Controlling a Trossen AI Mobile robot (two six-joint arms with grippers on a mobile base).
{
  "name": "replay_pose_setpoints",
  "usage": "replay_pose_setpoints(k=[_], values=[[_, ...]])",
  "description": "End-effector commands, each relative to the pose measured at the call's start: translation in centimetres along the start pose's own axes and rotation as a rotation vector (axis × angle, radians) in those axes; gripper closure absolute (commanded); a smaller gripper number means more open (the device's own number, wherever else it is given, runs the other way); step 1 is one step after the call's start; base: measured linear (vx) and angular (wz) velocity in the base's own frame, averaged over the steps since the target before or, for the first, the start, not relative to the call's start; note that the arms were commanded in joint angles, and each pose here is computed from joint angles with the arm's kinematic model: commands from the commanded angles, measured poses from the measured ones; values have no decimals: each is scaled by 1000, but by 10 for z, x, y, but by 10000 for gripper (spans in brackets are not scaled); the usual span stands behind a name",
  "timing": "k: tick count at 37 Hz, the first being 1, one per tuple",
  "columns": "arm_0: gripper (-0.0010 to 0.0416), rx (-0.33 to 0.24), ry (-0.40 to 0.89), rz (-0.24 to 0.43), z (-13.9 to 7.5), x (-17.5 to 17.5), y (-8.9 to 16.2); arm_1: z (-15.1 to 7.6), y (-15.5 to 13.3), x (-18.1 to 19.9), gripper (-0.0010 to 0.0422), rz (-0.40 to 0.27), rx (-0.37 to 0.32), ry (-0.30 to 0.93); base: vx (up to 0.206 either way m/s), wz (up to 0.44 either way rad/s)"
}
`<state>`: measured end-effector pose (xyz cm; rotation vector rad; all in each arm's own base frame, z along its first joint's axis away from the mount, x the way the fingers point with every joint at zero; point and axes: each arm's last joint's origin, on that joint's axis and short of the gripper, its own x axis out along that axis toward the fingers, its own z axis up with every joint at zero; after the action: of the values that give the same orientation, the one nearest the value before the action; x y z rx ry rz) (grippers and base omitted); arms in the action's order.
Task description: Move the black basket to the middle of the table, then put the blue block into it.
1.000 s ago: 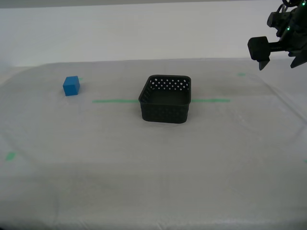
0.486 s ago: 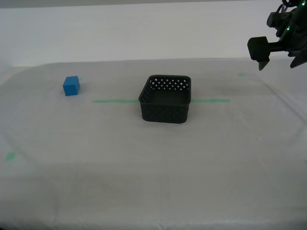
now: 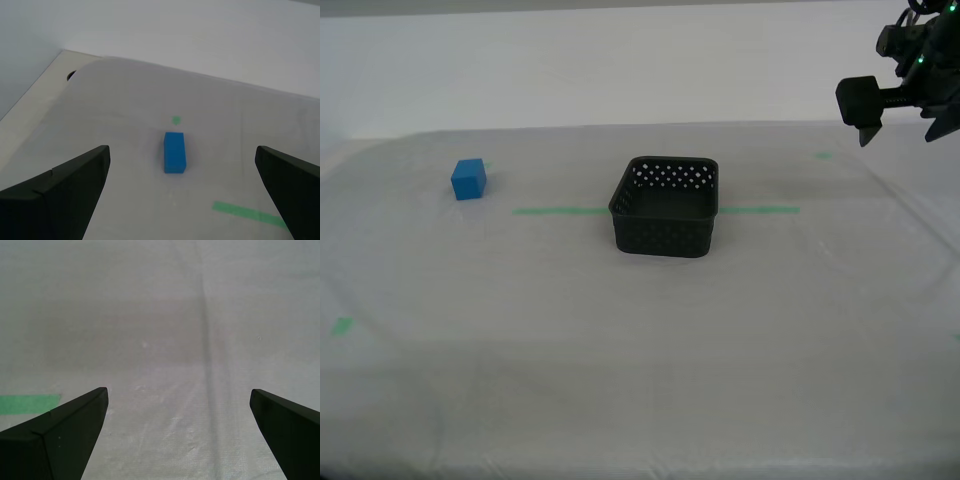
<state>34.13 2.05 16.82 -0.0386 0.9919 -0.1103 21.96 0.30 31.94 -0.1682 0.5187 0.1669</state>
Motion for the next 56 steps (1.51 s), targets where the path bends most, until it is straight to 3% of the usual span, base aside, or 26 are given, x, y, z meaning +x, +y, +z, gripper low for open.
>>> replay_pose_setpoints(k=[1,22,43,56], values=[[7,-1,-2,2,0,0,0,0,1,-3,11,14,-16,36,0,0],[7,-1,-2,2,0,0,0,9,1,-17,11,68,-33,180,0,0],[7,-1,-2,2,0,0,0,41,-15,28,11,87,7,356,0,0],[7,-1,-2,2,0,0,0,46,-25,59,11,81,28,421,0,0]])
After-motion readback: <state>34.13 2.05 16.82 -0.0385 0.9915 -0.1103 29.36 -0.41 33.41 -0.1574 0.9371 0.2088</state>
